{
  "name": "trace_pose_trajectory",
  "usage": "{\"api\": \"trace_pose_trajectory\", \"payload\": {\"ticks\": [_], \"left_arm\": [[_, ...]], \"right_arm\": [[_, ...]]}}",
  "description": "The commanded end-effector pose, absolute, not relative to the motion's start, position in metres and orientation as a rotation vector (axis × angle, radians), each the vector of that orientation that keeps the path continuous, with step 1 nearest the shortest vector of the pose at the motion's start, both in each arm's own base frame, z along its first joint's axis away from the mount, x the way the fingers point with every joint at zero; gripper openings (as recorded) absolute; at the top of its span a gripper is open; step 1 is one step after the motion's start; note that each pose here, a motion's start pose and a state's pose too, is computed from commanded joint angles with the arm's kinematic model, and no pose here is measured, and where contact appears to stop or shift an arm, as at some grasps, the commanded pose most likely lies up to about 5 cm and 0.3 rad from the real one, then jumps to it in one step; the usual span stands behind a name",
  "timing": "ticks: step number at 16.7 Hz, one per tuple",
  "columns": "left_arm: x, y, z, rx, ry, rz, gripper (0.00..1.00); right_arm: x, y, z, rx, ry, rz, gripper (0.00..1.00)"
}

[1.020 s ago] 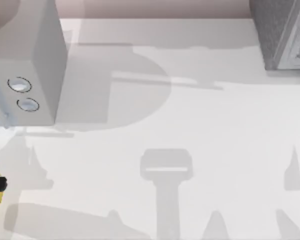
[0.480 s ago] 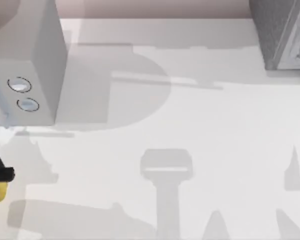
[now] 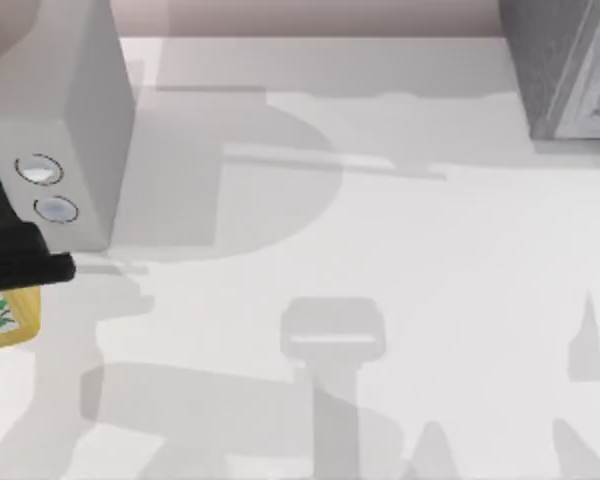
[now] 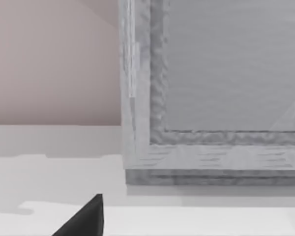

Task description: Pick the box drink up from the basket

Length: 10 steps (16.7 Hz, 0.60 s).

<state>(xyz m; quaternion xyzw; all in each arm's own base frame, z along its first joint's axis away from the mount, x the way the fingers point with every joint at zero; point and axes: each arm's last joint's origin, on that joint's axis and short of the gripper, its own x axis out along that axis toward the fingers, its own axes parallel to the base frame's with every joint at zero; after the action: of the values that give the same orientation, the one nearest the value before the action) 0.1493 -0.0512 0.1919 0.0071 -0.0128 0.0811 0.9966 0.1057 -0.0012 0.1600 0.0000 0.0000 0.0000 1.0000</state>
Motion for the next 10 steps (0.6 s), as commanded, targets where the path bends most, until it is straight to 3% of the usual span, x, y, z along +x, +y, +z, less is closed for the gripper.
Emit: {"api": "trace_pose_trajectory", "payload": {"ticks": [10], "left_arm": [[0.172,-0.095,0.184,0.003,-0.023,0.321,0.00]], "right_arm": [[0.106,-0.001,0.160,0.000,0.000,0.000,1.00]]}}
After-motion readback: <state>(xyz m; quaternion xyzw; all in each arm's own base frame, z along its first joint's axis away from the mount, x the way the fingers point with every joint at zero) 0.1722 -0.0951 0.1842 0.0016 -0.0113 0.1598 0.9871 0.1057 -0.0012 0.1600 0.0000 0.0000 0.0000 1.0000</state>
